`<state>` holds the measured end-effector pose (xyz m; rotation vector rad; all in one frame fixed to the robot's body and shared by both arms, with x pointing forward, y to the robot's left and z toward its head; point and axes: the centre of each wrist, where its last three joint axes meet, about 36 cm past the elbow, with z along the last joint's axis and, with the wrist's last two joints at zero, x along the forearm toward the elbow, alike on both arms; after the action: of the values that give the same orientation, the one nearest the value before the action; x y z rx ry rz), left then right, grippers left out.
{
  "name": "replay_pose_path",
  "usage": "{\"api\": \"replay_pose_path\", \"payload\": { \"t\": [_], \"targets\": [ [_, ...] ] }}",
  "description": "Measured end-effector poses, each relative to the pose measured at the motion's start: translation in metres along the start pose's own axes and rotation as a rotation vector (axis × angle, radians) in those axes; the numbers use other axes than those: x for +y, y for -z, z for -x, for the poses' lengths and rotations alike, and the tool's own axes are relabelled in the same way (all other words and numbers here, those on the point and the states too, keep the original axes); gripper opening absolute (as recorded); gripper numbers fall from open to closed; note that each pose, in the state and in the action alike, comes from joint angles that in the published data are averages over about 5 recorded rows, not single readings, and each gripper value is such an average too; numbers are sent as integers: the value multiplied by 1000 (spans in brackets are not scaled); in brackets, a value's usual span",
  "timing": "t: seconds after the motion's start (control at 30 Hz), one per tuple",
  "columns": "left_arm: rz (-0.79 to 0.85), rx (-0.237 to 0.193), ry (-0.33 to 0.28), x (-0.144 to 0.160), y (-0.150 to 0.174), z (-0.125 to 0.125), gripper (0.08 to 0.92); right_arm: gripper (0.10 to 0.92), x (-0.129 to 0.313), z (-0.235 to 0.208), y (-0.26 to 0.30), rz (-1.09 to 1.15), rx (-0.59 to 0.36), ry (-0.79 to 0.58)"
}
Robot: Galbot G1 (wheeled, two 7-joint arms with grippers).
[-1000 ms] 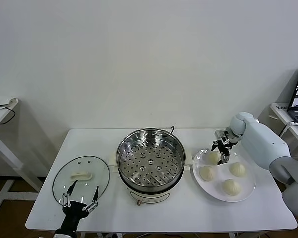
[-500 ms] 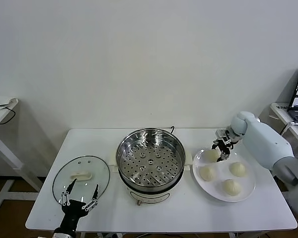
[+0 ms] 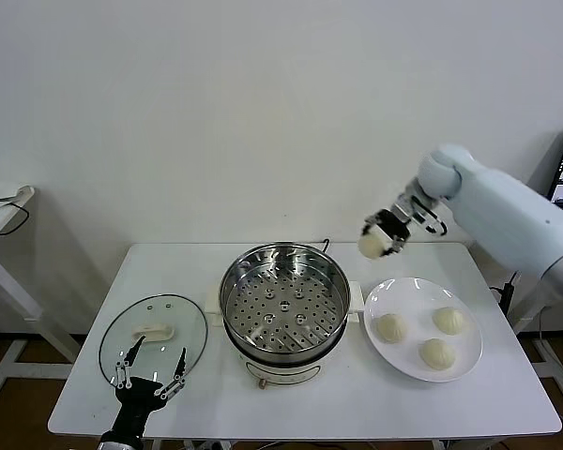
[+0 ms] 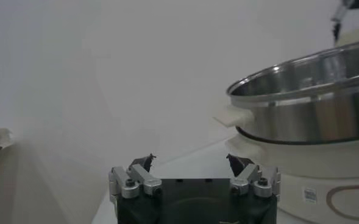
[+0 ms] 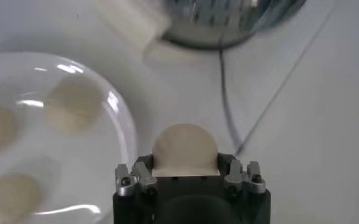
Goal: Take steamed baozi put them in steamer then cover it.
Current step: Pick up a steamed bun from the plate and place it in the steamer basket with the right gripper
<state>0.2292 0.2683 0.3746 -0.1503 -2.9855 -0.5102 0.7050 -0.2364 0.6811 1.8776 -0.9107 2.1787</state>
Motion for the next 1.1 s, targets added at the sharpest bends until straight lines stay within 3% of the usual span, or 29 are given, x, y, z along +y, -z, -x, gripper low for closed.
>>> {"api": "replay_pose_path", "payload": {
  "t": [0.5,1.1],
  "targets": [
    [3,-1,5,2,-1,-2,823,679,-90,32,88,-403,-63,74],
    [2,6,11,2,-6,-2,823,687,-122,105,118,-522,-71,144]
  ]
}}
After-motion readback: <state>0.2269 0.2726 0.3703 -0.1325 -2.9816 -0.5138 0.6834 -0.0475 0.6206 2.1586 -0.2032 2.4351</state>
